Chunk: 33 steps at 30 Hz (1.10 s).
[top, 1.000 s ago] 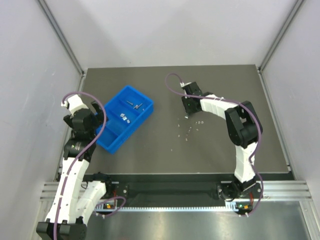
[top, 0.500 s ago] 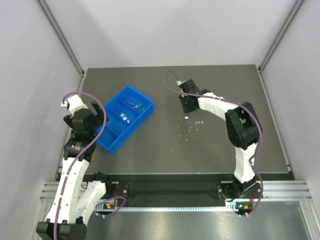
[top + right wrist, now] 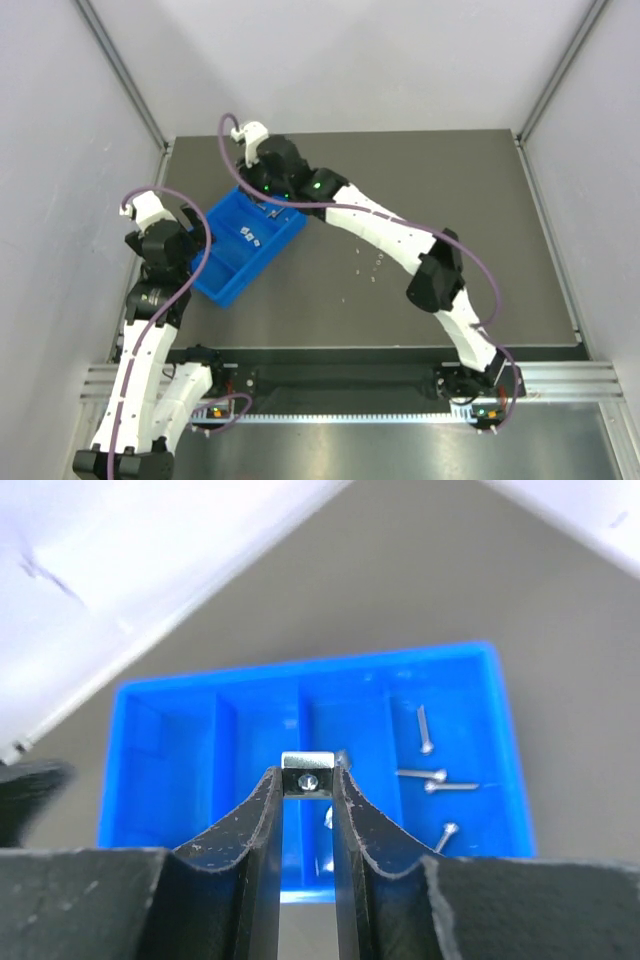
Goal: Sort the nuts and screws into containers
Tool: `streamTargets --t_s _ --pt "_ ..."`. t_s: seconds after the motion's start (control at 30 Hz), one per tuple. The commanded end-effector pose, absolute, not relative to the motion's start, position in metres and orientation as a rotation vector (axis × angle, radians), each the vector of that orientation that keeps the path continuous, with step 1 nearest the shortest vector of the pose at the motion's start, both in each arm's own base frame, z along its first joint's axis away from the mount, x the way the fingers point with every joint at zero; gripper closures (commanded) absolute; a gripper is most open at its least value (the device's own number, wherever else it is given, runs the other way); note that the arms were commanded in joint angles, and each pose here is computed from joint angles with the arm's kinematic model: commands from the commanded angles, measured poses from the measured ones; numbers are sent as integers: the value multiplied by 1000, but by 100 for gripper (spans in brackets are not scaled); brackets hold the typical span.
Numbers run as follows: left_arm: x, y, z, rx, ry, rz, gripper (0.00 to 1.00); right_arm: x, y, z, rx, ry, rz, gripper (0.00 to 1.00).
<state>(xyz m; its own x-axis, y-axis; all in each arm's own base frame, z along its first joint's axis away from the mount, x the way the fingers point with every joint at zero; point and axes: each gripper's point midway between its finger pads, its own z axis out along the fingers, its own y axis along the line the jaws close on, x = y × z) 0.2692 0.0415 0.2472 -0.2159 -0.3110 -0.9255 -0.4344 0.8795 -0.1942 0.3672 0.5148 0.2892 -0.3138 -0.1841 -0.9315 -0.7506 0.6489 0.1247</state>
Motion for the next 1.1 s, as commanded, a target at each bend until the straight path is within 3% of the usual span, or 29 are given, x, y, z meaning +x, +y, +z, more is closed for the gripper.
streamTargets --t_s 0.0,0.8,1.07 --pt "273 43 260 -555 1761 111 1 373 529 232 -774 1929 662 92" --pt "271 45 261 -564 1753 124 1 318 587 150 -927 1985 729 91" --pt "272 46 260 -567 1756 130 1 319 585 151 -928 1983 711 92"
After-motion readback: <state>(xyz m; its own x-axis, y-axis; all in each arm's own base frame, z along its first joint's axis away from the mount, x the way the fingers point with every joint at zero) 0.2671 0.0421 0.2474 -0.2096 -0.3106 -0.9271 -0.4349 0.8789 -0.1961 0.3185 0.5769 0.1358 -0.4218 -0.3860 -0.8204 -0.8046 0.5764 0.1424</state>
